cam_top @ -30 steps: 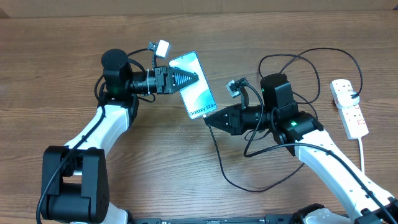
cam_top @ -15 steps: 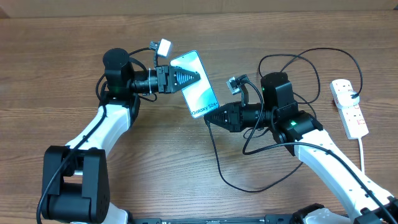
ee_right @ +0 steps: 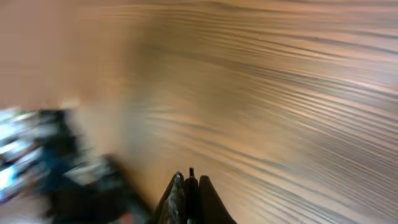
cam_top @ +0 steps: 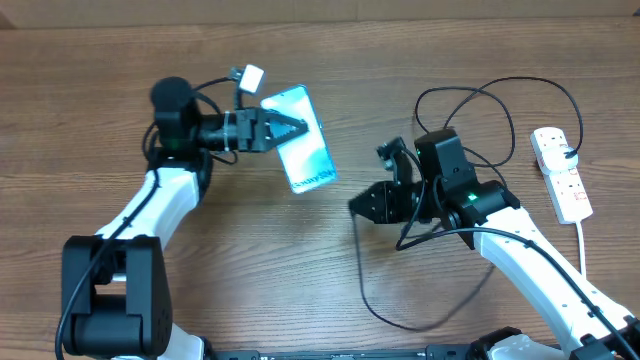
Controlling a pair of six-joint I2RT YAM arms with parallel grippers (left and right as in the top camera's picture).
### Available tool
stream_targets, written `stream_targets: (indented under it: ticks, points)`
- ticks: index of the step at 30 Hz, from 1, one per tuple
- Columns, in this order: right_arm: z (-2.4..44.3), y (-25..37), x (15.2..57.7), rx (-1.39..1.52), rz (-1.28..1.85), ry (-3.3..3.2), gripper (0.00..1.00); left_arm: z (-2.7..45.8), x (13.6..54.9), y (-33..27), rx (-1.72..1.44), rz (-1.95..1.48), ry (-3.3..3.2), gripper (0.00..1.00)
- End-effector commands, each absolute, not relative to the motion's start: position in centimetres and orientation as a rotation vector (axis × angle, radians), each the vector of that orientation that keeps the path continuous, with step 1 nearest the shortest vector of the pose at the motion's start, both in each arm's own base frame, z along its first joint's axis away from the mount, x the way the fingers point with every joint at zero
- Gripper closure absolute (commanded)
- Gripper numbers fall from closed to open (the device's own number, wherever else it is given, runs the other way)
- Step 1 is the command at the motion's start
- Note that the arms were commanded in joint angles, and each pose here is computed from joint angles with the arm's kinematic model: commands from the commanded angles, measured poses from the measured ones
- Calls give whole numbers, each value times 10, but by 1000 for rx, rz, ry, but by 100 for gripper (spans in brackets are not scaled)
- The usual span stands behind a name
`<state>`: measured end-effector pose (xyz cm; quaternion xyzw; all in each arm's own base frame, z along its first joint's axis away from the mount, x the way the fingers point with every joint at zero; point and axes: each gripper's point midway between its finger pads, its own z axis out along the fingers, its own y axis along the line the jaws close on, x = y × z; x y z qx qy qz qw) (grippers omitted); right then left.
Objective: Plug charger to phone and switch on socket
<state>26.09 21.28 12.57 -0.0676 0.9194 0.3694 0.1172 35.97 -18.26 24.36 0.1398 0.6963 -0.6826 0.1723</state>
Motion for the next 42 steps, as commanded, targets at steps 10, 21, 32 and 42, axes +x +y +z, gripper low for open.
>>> stream_targets:
  ticks: [10, 21, 32, 42]
  points:
    - [55, 122, 328, 22, 171, 2704, 96, 244, 357, -169, 417, -1952, 1971, 96]
    - [-11, 119, 313, 133, 115, 2889, 78, 245, 353, -169, 442, -1969, 1972, 96]
    - [-13, 128, 300, 124, 199, 2950, 48, 245, 353, -169, 442, -1969, 1972, 96]
    - [-10, 110, 317, 216, 65, 2866, 0, 245, 352, -169, 444, -1970, 1972, 96]
